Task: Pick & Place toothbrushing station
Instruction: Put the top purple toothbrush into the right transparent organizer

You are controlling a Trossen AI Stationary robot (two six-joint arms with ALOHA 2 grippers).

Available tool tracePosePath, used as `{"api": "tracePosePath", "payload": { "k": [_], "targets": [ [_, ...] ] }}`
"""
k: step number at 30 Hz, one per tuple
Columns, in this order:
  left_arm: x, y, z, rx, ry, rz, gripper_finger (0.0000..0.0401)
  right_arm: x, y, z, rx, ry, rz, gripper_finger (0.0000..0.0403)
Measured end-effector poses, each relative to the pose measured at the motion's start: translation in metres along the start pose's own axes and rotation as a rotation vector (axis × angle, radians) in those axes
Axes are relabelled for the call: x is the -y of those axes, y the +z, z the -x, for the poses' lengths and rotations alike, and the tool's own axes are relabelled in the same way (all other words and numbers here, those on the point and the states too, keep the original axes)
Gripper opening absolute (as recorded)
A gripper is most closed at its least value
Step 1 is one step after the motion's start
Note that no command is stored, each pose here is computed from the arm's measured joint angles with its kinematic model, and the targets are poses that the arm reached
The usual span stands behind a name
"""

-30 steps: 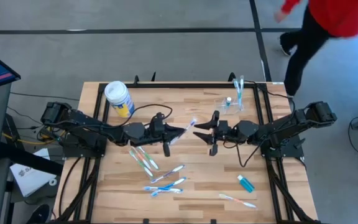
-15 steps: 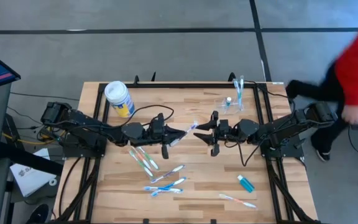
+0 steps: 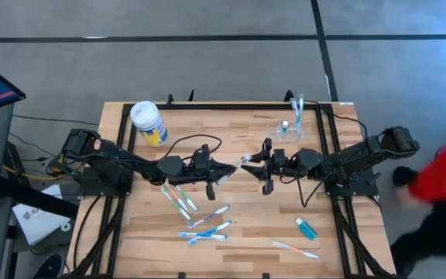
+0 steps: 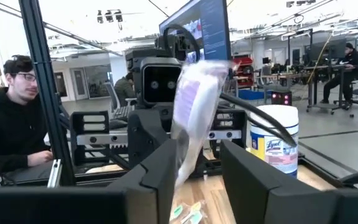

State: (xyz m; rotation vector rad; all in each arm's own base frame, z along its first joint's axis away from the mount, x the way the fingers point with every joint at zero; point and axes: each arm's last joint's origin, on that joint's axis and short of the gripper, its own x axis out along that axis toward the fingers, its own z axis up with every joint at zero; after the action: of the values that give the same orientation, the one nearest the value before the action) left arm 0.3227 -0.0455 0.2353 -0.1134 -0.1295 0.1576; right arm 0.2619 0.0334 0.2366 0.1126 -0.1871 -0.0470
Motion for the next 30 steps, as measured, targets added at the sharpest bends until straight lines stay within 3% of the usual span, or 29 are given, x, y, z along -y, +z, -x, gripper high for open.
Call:
{"api": "tracePosePath", "payload": {
  "k": [10,30],
  "targets": [
    [0.0001,0.0004,0.0001,0.002,-0.003,0.001,0.0000,-0.0014,0.0005,0.0000,0.002,0.050,0.006,0.0007],
    [-0.0005,0.0041,0.0009,0.010,0.012,0.003,0.0027,-0.0012,0.0000,-0.0001,-0.004,0.047,0.010,0.0000]
  ]
}}
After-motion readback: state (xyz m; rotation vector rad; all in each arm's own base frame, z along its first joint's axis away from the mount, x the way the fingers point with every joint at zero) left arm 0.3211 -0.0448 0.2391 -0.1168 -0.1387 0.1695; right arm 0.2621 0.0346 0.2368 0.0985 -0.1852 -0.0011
